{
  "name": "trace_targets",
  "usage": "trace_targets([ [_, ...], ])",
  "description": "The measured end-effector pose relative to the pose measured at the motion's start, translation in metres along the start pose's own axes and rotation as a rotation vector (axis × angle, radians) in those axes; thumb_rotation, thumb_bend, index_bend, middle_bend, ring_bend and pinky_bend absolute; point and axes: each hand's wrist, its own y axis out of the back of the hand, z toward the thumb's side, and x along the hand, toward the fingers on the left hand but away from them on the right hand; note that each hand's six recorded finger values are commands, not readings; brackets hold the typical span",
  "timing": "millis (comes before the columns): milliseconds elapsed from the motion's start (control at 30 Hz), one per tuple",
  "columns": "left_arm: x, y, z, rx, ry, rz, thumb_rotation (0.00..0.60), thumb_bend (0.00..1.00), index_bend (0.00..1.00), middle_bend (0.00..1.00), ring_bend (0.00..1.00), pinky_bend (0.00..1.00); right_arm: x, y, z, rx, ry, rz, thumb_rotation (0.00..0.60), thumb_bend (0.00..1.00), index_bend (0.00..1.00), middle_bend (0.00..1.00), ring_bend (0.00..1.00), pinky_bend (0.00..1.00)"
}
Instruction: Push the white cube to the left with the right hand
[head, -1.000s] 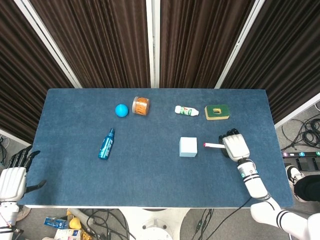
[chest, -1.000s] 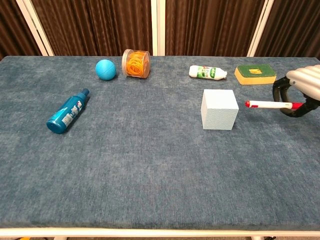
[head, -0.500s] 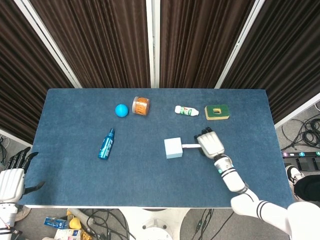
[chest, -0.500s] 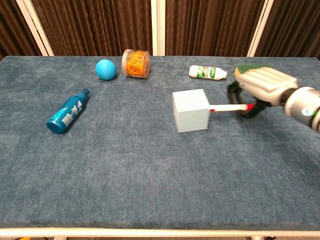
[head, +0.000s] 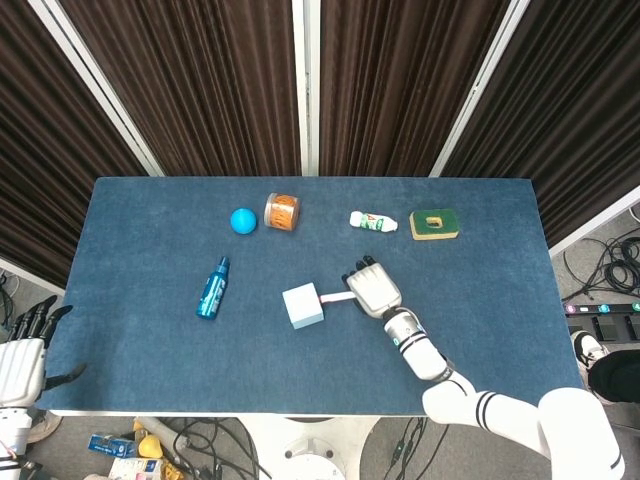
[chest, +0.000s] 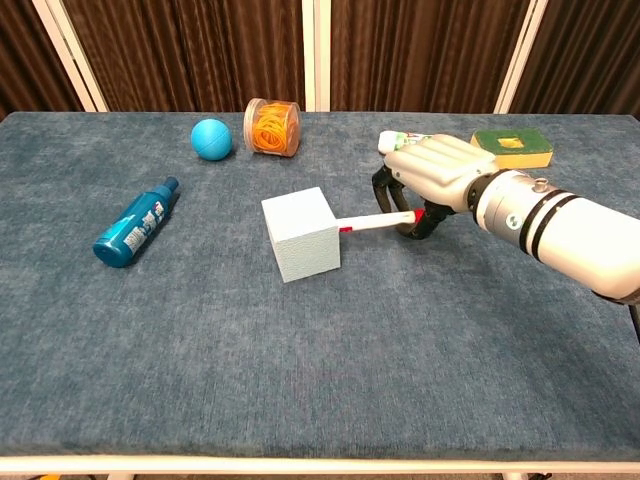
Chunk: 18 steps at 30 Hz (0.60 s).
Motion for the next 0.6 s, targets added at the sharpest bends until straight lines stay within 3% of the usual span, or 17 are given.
trace_targets([
  [233, 0.002, -0.001, 0.005, 0.003, -0.017, -0.003, 0.600, 0.14, 0.22, 0.16, 0.10, 0.13, 0.018, -0.004, -0.014, -0.016, -0.020, 0.024, 0.600, 0.39, 0.83, 0.69, 0.29, 0.22],
  [600, -0.001, 0.000, 0.005, -0.001, -0.011, 0.001, 0.600, 0.14, 0.22, 0.16, 0.10, 0.13, 0.010, 0.000, 0.023, -0.052, 0.033, 0.024, 0.600, 0.39, 0.84, 0.69, 0.31, 0.22],
])
